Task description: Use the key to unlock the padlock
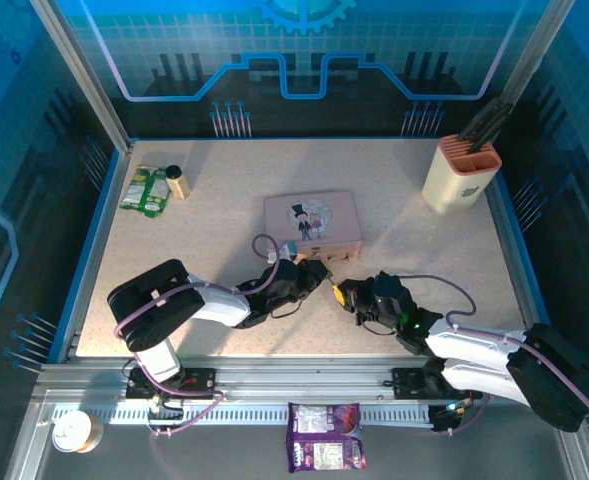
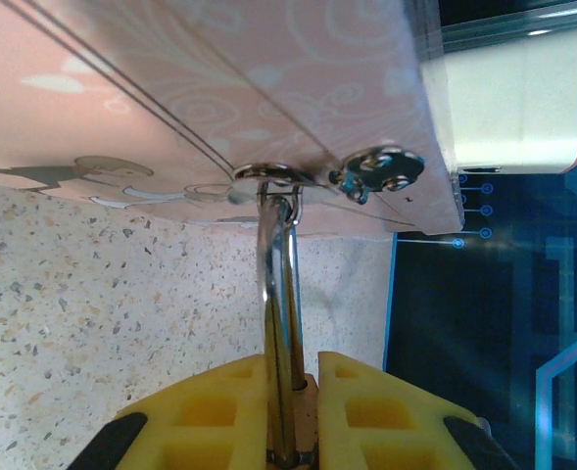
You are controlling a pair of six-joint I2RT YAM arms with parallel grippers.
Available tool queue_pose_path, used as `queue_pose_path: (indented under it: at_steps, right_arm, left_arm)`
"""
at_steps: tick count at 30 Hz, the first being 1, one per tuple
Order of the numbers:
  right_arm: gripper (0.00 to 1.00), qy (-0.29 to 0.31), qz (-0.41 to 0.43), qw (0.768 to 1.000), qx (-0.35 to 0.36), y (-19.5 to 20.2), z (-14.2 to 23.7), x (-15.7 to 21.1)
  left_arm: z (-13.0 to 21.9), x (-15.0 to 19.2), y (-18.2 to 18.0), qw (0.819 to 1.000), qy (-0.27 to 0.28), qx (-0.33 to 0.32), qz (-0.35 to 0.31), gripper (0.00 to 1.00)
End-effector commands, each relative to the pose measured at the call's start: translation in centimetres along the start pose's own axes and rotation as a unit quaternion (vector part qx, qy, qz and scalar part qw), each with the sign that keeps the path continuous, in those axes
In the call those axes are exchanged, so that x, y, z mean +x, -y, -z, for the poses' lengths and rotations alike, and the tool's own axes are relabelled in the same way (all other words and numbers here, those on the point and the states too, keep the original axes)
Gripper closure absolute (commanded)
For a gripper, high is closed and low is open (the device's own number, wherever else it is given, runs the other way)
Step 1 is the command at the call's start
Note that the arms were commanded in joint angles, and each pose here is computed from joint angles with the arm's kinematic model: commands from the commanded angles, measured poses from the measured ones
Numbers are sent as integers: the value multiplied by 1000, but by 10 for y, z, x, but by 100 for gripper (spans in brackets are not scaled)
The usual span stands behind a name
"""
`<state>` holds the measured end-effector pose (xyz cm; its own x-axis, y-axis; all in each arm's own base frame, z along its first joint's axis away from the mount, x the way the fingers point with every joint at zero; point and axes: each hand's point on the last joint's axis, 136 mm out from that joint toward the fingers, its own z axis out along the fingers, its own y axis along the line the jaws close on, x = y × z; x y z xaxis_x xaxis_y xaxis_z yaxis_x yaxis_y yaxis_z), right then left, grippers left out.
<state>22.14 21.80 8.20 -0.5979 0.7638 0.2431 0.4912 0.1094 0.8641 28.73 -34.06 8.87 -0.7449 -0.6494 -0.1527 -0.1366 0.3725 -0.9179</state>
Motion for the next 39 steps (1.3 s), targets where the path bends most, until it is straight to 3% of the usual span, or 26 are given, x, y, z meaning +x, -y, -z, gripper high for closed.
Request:
queue_pose_path:
  at_steps: [1,39]
  right_arm:
    - [100,11,3,1000,-15,-10,2,0]
    - [100,10,22,1000,-20,-14,4,3]
  left_arm:
    - [2,4,58,996,-4,88,-2,98]
    - [1,7,53,997,-5,80,-2,98]
